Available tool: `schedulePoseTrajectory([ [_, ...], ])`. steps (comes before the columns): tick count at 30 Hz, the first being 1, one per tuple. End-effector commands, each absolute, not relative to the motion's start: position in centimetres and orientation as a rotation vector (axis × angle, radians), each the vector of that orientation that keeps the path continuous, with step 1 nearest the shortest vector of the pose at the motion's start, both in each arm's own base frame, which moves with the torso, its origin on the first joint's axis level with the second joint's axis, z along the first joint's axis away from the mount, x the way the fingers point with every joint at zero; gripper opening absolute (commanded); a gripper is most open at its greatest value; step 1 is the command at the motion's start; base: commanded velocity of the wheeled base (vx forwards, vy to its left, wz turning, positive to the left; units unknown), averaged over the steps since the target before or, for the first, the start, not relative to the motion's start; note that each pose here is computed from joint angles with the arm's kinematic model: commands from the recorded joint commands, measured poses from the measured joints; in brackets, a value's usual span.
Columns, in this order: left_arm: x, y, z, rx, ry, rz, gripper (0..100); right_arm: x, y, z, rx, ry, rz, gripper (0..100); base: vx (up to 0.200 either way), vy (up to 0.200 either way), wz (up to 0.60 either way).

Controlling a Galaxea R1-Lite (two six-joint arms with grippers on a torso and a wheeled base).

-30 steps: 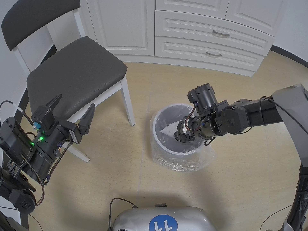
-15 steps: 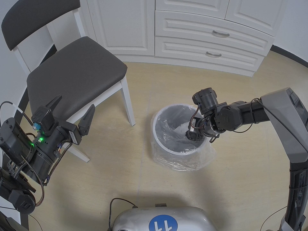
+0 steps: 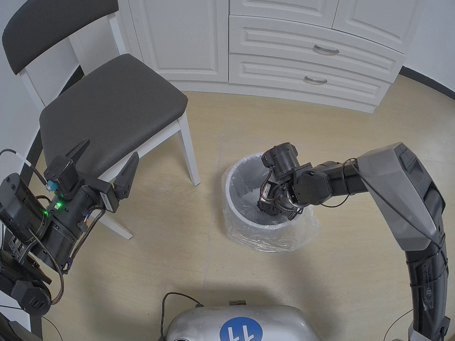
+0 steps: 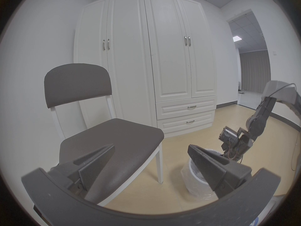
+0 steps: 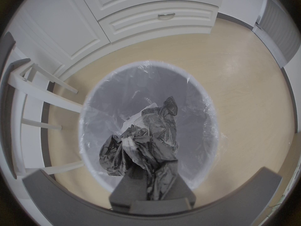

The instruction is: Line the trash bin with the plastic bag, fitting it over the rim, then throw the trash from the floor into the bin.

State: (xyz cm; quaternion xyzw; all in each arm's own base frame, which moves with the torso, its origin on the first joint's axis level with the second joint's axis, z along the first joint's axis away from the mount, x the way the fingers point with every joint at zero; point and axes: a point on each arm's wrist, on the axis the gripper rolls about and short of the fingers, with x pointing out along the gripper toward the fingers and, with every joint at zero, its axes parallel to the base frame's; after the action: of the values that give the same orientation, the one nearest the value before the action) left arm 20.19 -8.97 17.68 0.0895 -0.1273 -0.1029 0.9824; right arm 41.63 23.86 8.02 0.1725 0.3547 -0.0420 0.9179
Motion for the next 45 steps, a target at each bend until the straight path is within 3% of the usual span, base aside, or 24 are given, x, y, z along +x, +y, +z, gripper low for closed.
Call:
schedulePoseTrajectory([
  [1, 20.1, -8.9, 17.8, 0.179, -0.260, -0.207, 100, 42.8, 24.2, 4.7, 0.338, 0.767, -0.109, 0, 0.000, 0.000, 0.00],
  [4, 20.0, -8.9, 17.9, 0.177, -0.265, -0.206, 100, 43.4, 23.5, 4.6, 0.336, 0.765, -0.137, 0, 0.000, 0.000, 0.00],
  [15, 20.0, -8.9, 17.9, 0.177, -0.267, -0.206, 100, 41.3, 23.2, 11.4, 0.407, 0.709, -0.103, 0, 0.000, 0.000, 0.00],
  [25, 20.0, -8.9, 17.9, 0.177, -0.265, -0.206, 100, 41.1, 23.0, 10.5, 0.379, 0.732, -0.121, 0, 0.000, 0.000, 0.00],
  [26, 20.0, -8.9, 17.9, 0.177, -0.265, -0.206, 100, 41.1, 23.1, 10.3, 0.376, 0.734, -0.121, 100, 0.000, 0.000, 0.00],
  [36, 19.9, -8.9, 17.9, 0.177, -0.265, -0.206, 100, 41.6, 23.4, 7.8, 0.346, 0.773, -0.135, 100, 0.000, 0.000, 0.00],
  [45, 19.9, -8.9, 17.8, 0.178, -0.263, -0.209, 100, 39.3, 22.1, 13.7, 0.357, 0.701, -0.090, 100, 0.000, 0.000, 0.00],
])
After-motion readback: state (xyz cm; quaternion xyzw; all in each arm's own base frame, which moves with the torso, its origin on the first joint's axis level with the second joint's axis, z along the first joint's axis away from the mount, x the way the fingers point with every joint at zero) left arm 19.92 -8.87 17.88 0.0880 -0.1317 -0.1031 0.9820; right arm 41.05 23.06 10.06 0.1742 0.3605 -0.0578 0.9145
